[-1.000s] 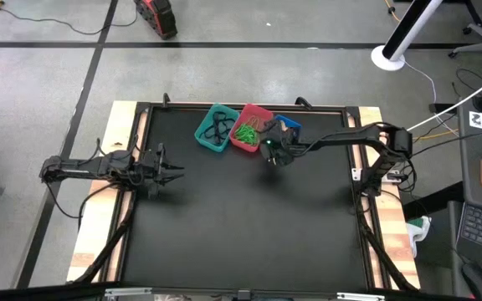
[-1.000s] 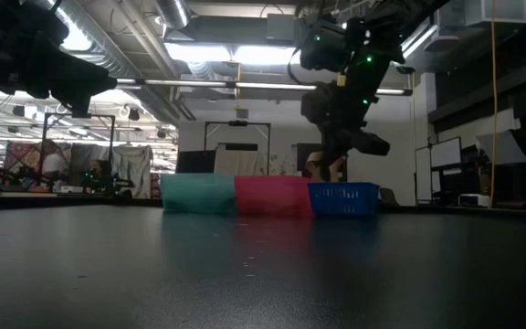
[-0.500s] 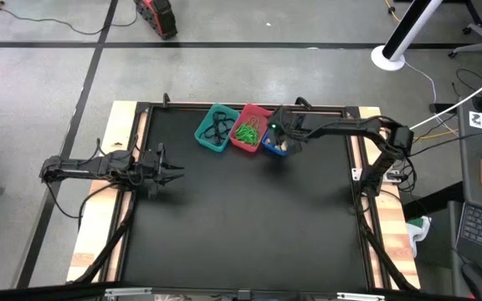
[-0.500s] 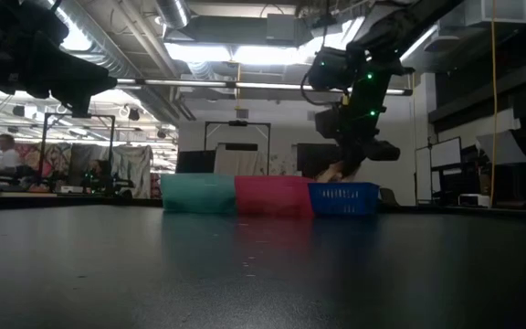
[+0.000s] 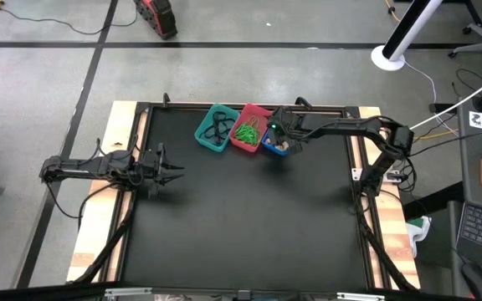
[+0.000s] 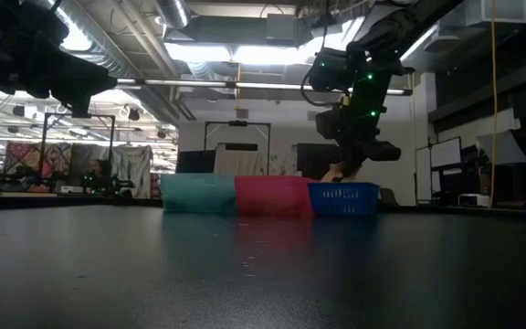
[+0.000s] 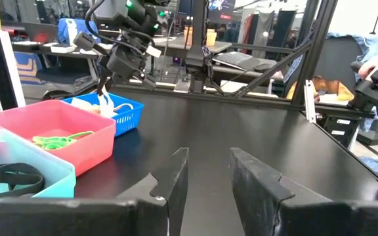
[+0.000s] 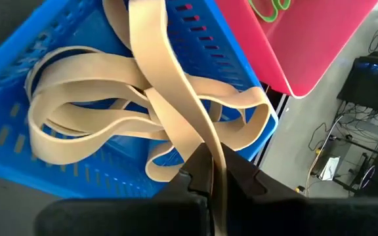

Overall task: Sort rubber bands into baskets
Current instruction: Adjust the brown rubber band

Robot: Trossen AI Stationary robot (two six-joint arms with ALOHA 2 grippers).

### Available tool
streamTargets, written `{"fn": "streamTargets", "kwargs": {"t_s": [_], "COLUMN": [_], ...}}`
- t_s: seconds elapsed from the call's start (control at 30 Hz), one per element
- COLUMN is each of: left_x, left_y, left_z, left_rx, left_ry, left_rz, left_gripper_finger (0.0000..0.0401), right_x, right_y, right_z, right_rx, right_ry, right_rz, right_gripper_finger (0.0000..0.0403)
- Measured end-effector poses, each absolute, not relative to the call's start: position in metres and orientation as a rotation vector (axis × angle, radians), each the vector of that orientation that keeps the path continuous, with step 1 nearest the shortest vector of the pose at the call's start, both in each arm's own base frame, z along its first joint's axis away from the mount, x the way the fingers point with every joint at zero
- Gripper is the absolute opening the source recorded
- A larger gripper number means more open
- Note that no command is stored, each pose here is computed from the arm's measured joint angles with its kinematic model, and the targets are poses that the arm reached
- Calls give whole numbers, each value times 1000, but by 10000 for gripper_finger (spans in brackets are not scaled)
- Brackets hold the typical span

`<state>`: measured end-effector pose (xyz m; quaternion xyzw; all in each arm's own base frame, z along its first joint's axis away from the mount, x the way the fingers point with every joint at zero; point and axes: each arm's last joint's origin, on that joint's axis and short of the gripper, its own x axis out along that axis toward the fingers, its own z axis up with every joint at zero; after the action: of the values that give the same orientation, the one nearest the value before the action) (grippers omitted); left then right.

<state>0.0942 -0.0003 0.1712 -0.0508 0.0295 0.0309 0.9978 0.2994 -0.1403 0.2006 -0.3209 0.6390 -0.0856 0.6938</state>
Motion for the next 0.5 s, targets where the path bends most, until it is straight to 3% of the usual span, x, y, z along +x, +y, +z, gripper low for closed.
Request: {"fn": "streamTargets", "kwargs": {"t_s": [0.3, 0.4, 0.5], "left_x": [94, 94, 94], "left_y": [0, 0, 0], "left_z": [171, 171, 171], "left_rx": [-102, -102, -102], "left_ry": [59, 59, 59], "left_rz": [62, 62, 62], "left_gripper_finger": [109, 109, 109], "right_x": [299, 298, 298], "right_y": [-140, -141, -142], "right_z": [201, 201, 201], "right_rx": [-727, -740, -751], "right_ry": [1440, 1455, 1461], "right_rz": [-206, -227, -246], "right_gripper_finger": [23, 52, 105]}}
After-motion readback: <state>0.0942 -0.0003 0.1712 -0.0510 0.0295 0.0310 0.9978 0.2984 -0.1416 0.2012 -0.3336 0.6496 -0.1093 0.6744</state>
